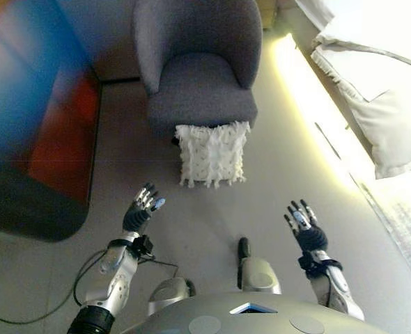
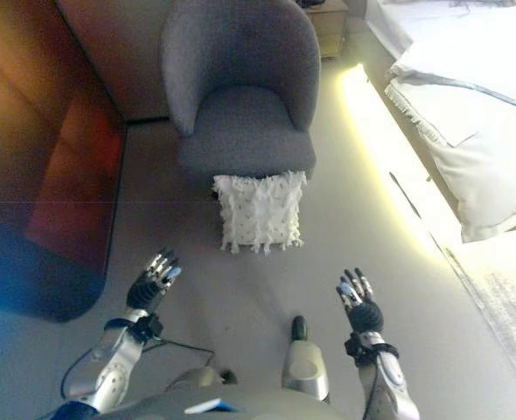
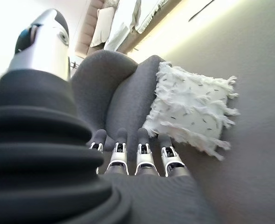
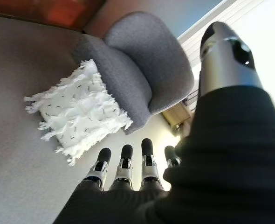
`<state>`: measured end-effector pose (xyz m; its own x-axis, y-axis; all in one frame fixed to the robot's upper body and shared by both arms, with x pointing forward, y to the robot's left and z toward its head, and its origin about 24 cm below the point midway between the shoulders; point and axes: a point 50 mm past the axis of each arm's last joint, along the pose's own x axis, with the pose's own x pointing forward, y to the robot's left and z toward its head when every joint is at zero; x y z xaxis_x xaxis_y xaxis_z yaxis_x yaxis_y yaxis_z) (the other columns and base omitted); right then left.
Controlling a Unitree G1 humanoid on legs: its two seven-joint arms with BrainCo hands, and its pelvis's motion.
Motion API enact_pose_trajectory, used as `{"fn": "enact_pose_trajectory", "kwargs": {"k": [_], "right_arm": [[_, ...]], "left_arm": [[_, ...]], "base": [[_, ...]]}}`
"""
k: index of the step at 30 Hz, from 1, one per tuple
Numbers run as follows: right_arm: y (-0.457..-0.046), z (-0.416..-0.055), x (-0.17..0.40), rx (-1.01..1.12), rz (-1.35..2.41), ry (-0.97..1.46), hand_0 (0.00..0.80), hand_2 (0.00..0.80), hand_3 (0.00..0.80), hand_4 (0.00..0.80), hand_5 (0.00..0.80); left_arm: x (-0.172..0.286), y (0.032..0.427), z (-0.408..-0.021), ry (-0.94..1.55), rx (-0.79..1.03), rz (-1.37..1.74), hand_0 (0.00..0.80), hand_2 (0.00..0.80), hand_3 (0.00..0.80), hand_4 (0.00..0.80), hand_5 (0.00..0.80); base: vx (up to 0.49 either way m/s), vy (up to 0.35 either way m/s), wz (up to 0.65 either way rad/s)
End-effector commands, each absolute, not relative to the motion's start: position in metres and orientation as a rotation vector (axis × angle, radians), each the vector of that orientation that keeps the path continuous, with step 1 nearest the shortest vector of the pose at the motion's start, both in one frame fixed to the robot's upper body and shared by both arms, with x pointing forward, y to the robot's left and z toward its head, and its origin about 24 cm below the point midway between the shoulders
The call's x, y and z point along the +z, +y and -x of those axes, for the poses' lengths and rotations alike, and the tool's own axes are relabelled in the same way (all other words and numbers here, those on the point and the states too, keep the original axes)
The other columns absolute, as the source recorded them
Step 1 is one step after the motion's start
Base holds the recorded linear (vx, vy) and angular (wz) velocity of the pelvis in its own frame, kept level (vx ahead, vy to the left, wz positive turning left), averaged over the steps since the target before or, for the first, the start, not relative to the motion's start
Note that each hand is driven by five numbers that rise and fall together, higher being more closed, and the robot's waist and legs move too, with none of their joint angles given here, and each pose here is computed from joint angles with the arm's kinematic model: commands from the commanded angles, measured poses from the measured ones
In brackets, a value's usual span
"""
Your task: Pick up the cushion and take it to the sofa
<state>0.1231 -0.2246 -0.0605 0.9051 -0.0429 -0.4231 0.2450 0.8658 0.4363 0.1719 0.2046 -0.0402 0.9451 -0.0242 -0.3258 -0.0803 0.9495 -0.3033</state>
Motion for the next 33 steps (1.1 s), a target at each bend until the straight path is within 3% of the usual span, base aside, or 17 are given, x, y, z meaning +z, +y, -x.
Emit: {"fn": "enact_pose_trajectory", "kwargs": {"k": [1, 12, 24, 33], "right_arm": [[-0.202, -0.137, -0.053, -0.062, -0.552, 0.359, 0.000, 0.000, 0.000, 0.000, 0.000], [-0.217, -0.158, -0.038, 0.003, -0.472, 0.288, 0.000, 0.000, 0.000, 0.000, 0.000], [-0.225, -0.126, -0.050, -0.019, -0.470, 0.365, 0.000, 0.000, 0.000, 0.000, 0.000], [-0.211, -0.139, -0.048, 0.019, -0.474, 0.381, 0.000, 0.000, 0.000, 0.000, 0.000]], "left_arm": [[-0.018, 0.224, -0.170, 0.226, 0.049, 0.306, 0.000, 0.000, 0.000, 0.000, 0.000], [-0.008, 0.216, -0.181, 0.134, 0.060, 0.370, 0.000, 0.000, 0.000, 0.000, 0.000], [-0.016, 0.229, -0.163, 0.169, 0.113, 0.365, 0.000, 0.000, 0.000, 0.000, 0.000], [-0.018, 0.245, -0.161, 0.167, 0.183, 0.351, 0.000, 0.000, 0.000, 0.000, 0.000]], "base": [[0.589, -0.280, 0.03], [0.362, -0.170, -0.17], [0.334, 0.109, -0.16], [0.350, 0.202, -0.22]]}}
